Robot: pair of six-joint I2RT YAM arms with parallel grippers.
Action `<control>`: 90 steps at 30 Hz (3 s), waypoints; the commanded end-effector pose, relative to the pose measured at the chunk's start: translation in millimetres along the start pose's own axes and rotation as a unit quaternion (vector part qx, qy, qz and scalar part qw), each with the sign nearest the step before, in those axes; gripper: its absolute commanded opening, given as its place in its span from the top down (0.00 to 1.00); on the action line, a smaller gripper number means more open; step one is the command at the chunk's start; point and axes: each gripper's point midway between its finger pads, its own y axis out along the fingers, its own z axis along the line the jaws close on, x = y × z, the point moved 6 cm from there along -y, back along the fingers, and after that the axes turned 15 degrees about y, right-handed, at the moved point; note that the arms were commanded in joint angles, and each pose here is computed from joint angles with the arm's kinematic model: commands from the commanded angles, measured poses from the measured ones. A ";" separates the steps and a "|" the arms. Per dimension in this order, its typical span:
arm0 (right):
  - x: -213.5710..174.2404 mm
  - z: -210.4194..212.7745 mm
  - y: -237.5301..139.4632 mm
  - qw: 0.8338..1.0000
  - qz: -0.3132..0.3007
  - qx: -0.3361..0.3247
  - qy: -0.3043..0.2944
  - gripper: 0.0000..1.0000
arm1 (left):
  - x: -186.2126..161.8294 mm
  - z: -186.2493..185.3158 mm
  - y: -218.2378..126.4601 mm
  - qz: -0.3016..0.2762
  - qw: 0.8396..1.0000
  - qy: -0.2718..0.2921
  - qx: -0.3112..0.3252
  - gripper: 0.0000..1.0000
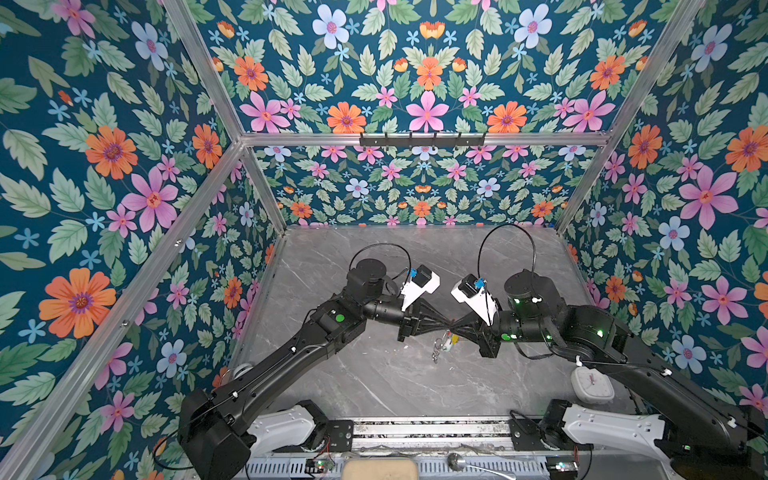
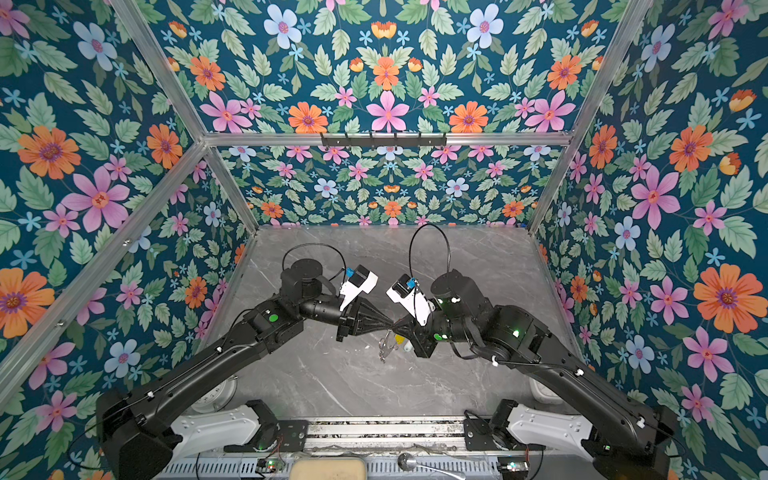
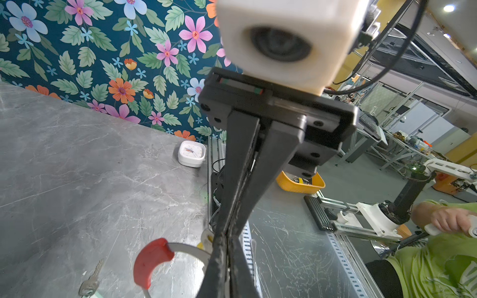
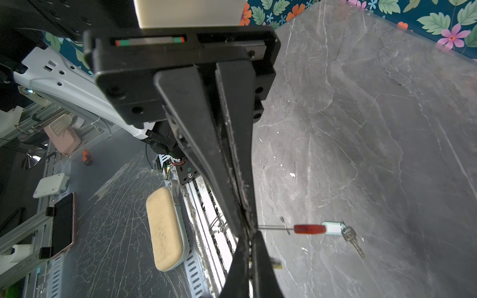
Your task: Remove the keys from the keyring
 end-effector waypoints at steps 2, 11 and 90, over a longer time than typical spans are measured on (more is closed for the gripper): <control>11.5 0.9 -1.0 0.999 -0.036 -0.004 -0.006 1.00 | 4.8 -6.3 -0.6 -0.009 1.000 0.016 -0.013 1.00; 11.1 12.2 -16.9 0.992 -0.104 0.052 -0.047 0.63 | 13.4 -16.4 -10.5 -0.051 0.996 0.066 0.014 1.00; -8.2 16.7 -36.9 0.963 -0.178 0.194 -0.061 0.54 | 29.0 -32.1 -23.2 -0.175 0.981 0.081 0.007 1.00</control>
